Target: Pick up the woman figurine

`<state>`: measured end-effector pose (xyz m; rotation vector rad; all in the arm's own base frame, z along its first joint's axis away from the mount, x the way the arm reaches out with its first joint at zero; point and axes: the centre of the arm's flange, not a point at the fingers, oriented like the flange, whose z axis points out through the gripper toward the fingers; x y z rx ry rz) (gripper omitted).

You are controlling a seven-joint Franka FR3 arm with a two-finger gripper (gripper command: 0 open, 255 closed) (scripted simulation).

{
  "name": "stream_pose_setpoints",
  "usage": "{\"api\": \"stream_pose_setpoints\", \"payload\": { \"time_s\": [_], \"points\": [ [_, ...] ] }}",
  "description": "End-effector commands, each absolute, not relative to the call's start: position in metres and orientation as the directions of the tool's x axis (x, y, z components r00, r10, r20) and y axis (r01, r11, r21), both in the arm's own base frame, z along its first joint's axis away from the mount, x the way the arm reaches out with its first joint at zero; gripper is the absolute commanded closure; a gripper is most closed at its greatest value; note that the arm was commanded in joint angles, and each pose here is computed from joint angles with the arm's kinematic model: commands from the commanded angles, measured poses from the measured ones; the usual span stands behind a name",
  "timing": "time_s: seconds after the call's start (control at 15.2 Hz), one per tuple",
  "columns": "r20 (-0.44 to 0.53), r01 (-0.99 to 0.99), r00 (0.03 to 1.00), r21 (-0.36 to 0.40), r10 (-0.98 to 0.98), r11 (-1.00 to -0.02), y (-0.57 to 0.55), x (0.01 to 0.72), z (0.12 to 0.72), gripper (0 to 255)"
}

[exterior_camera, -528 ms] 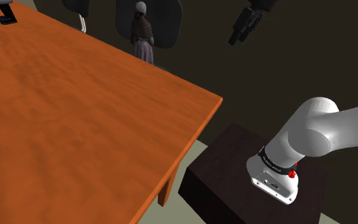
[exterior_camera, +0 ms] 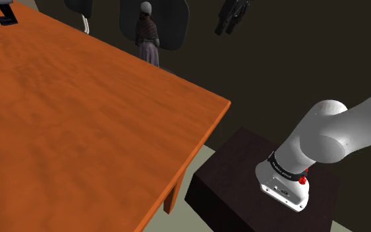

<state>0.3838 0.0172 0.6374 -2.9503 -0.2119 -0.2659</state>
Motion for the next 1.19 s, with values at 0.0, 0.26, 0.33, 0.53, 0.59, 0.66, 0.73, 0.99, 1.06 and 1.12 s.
{"api": "stream_pose_setpoints", "payload": {
  "time_s": [0.0, 0.26, 0.33, 0.53, 0.59, 0.66, 0.73, 0.99, 1.06, 1.12],
  "points": [
    [0.189, 0.179, 0.971, -0.175, 0.146, -0.968, 0.028, 0.407, 0.641, 0],
    [0.191, 0.224, 0.964, -0.208, 0.185, -0.952, 0.046, 0.455, 0.649, 0],
    [0.191, 0.235, 0.962, -0.217, 0.195, -0.947, 0.050, 0.467, 0.651, 0],
    [0.194, 0.268, 0.955, -0.242, 0.224, -0.933, 0.066, 0.503, 0.658, 0],
    [0.195, 0.279, 0.953, -0.250, 0.234, -0.927, 0.071, 0.514, 0.660, 0],
    [0.196, 0.289, 0.950, -0.258, 0.243, -0.922, 0.076, 0.526, 0.662, 0],
    [0.197, 0.300, 0.947, -0.267, 0.253, -0.916, 0.082, 0.538, 0.665, 0],
    [0.202, 0.342, 0.935, -0.299, 0.291, -0.891, 0.105, 0.583, 0.674, 0],
    [0.204, 0.352, 0.932, -0.307, 0.300, -0.884, 0.111, 0.594, 0.677, 0],
    [0.206, 0.362, 0.928, -0.315, 0.309, -0.877, 0.118, 0.605, 0.679, 0]
  ]
}}
